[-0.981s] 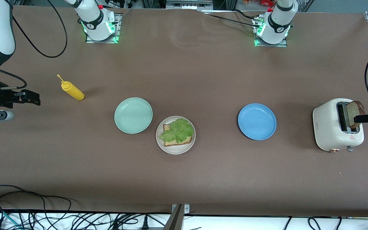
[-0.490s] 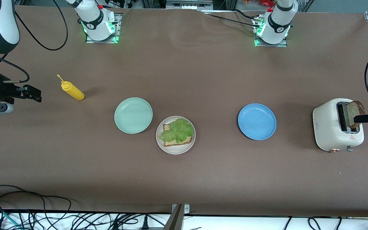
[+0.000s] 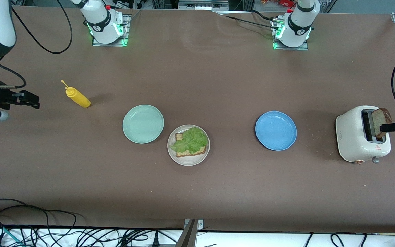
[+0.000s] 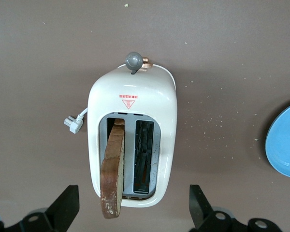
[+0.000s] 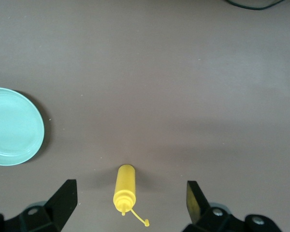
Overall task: Make sandwich on beige plate with both arms
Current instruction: 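Position the right gripper above the yellow mustard bottle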
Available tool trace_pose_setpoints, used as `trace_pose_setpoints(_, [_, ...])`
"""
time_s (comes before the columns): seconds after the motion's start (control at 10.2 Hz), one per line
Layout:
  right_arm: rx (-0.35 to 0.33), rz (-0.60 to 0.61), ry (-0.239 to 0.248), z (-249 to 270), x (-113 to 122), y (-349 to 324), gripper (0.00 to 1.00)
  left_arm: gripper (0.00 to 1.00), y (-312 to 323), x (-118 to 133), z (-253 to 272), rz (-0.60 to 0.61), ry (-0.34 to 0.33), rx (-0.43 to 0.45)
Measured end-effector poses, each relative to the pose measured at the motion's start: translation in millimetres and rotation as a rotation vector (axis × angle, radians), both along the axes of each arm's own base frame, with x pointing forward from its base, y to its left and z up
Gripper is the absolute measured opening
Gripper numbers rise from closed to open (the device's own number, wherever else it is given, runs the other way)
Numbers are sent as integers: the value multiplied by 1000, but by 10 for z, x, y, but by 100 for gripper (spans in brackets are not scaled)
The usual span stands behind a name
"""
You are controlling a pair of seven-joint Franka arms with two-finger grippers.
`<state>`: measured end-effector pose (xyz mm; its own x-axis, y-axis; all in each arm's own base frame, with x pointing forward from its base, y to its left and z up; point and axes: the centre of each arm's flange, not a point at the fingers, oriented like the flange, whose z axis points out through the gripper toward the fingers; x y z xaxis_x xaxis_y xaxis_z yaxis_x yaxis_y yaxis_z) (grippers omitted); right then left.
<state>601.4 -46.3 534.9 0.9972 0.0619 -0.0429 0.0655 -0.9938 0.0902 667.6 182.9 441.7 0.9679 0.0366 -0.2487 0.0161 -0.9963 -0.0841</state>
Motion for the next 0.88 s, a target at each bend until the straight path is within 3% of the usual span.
trace_pose_setpoints(0.88, [0, -16, 30, 27, -72, -77, 100, 100, -5, 1, -2, -1, 0, -1])
